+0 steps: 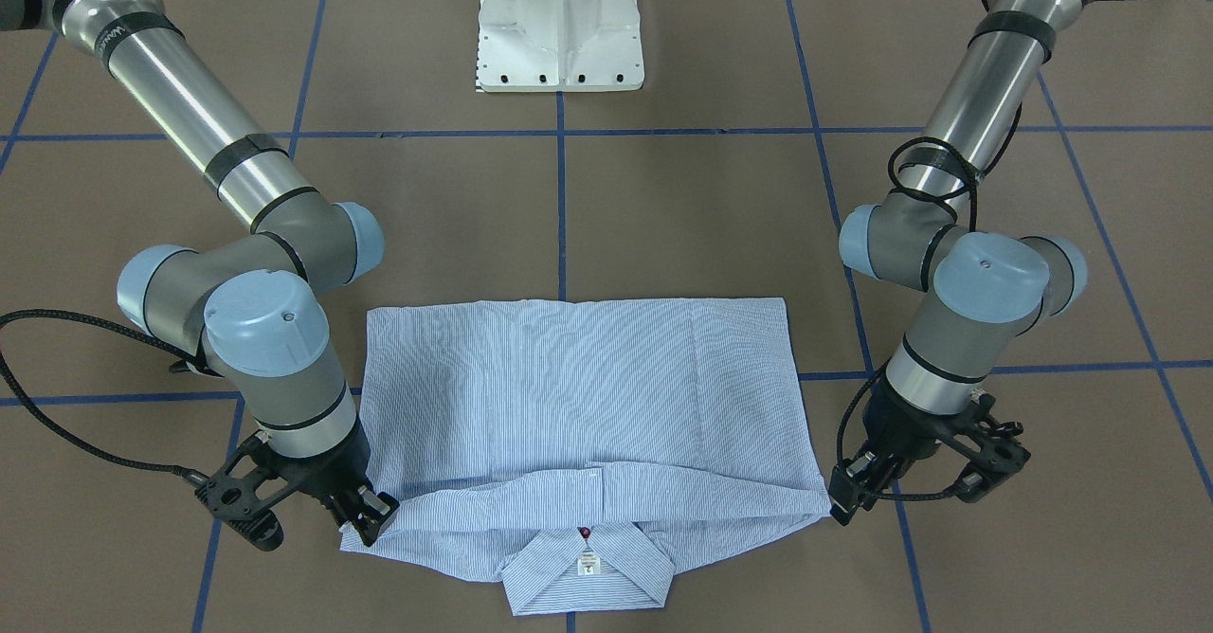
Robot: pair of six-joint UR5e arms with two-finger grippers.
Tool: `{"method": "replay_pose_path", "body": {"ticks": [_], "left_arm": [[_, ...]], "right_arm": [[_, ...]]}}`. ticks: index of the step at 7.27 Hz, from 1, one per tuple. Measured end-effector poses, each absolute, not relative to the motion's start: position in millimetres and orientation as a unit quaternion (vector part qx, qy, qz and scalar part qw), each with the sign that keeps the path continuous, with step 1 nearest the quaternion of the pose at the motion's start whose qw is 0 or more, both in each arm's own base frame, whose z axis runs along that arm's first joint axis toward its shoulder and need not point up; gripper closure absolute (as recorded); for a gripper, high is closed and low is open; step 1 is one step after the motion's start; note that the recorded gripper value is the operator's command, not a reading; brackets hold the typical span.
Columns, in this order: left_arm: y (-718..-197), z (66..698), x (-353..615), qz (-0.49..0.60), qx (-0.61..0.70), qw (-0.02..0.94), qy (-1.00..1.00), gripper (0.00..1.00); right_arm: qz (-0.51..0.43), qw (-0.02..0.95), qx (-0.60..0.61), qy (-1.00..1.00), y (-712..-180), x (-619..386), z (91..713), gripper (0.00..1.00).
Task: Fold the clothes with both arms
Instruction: 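Release and raise the left gripper while the right gripper moves to the side edge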
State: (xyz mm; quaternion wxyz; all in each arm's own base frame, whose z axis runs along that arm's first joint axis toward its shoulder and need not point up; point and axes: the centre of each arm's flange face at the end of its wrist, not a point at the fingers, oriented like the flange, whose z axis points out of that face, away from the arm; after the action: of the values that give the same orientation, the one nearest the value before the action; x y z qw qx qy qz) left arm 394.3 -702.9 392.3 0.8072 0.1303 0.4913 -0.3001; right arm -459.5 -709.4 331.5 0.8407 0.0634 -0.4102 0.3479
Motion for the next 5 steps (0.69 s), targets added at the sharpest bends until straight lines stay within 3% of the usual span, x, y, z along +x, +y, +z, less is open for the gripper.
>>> {"method": "replay_pose_path", "body": {"ticks": [1, 2, 3, 4, 5], "left_arm": [[-702.8, 387.4, 391.5, -0.293, 0.137, 0.807, 0.494, 0.43], [-699.8, 378.3, 384.6, -0.285, 0.141, 0.804, 0.502, 0.43], [-691.5, 375.8, 370.8, -0.273, 0.138, 0.801, 0.514, 0.43], [-677.3, 378.4, 349.9, -0.251, 0.135, 0.801, 0.526, 0.43], [-659.6, 381.4, 324.5, -0.226, 0.135, 0.801, 0.538, 0.43]], "right_arm": [[0.346, 0.835, 0.056, -0.425, -711.0, -449.8, 317.6, 0.01], [0.343, 0.830, 0.051, -0.437, -701.9, -441.2, 292.5, 0.24], [0.344, 0.828, 0.042, -0.440, -681.7, -440.2, 272.3, 0.92], [0.351, 0.825, 0.037, -0.442, -656.9, -451.9, 259.6, 1.00], [0.354, 0.822, 0.041, -0.445, -628.9, -473.7, 251.3, 1.00]]}}
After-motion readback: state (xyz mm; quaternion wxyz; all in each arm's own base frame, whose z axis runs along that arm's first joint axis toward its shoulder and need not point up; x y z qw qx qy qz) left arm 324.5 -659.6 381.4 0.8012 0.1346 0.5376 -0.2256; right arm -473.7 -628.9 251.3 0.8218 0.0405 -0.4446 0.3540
